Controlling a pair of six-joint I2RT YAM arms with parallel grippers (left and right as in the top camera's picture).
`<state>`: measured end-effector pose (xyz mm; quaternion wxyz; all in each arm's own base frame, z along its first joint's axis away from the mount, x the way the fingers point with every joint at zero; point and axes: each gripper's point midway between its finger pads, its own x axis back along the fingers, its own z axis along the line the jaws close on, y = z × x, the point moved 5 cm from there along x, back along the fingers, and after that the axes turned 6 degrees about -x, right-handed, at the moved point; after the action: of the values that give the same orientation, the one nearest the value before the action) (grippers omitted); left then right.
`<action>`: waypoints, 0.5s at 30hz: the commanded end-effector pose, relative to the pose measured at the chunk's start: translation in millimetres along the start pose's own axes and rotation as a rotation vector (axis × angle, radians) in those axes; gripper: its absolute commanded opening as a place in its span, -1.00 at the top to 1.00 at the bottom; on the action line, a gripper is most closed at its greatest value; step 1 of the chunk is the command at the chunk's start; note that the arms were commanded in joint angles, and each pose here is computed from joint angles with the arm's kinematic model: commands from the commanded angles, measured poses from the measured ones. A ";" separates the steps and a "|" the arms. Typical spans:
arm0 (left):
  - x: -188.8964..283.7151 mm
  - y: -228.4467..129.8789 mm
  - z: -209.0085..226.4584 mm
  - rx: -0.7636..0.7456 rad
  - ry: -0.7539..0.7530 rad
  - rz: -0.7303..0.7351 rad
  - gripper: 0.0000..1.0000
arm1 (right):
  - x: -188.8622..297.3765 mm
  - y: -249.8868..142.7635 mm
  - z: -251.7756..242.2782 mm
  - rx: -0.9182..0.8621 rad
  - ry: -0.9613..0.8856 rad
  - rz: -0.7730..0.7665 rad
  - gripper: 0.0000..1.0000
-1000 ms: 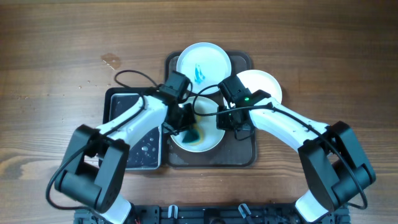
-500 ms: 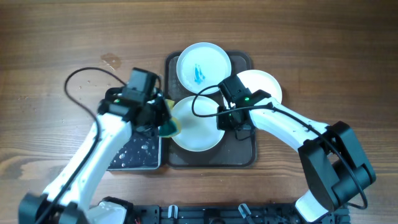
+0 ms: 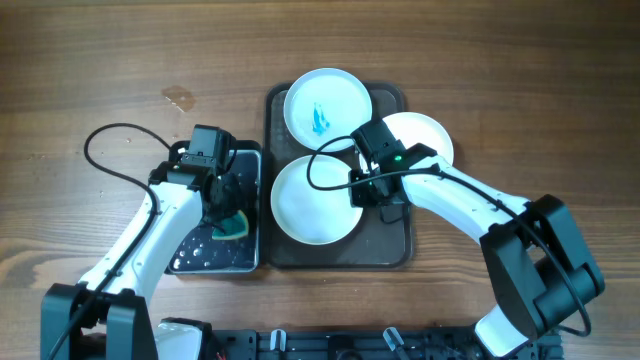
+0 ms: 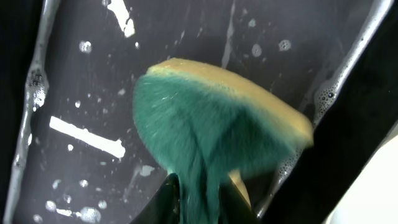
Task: Clean dirty plates on tray and stack at the side
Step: 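Return the sponge to the black sink tray with left gripper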
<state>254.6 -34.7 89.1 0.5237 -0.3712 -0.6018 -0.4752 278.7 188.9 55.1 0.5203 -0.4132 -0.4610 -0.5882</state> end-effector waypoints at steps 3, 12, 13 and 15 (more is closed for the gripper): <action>26.0 16.9 -7.5 0.038 -0.126 -0.027 0.13 | 22.4 8.1 1.7 0.037 -0.040 -0.015 0.91; 92.8 32.3 14.0 0.135 -0.221 -0.154 -0.26 | 93.9 26.5 24.2 0.130 -0.003 -0.098 0.91; 97.6 32.5 16.2 0.143 -0.229 -0.172 -0.29 | 93.6 26.0 24.3 0.129 -0.002 -0.095 0.92; 106.2 32.4 21.0 0.157 -0.237 -0.206 -0.30 | 86.0 23.0 23.5 0.117 0.001 -0.066 0.91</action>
<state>262.0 -15.0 179.2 0.4524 -0.3347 -0.7068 -0.4286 290.9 190.6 144.2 0.5187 -0.3724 -0.5054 -0.5803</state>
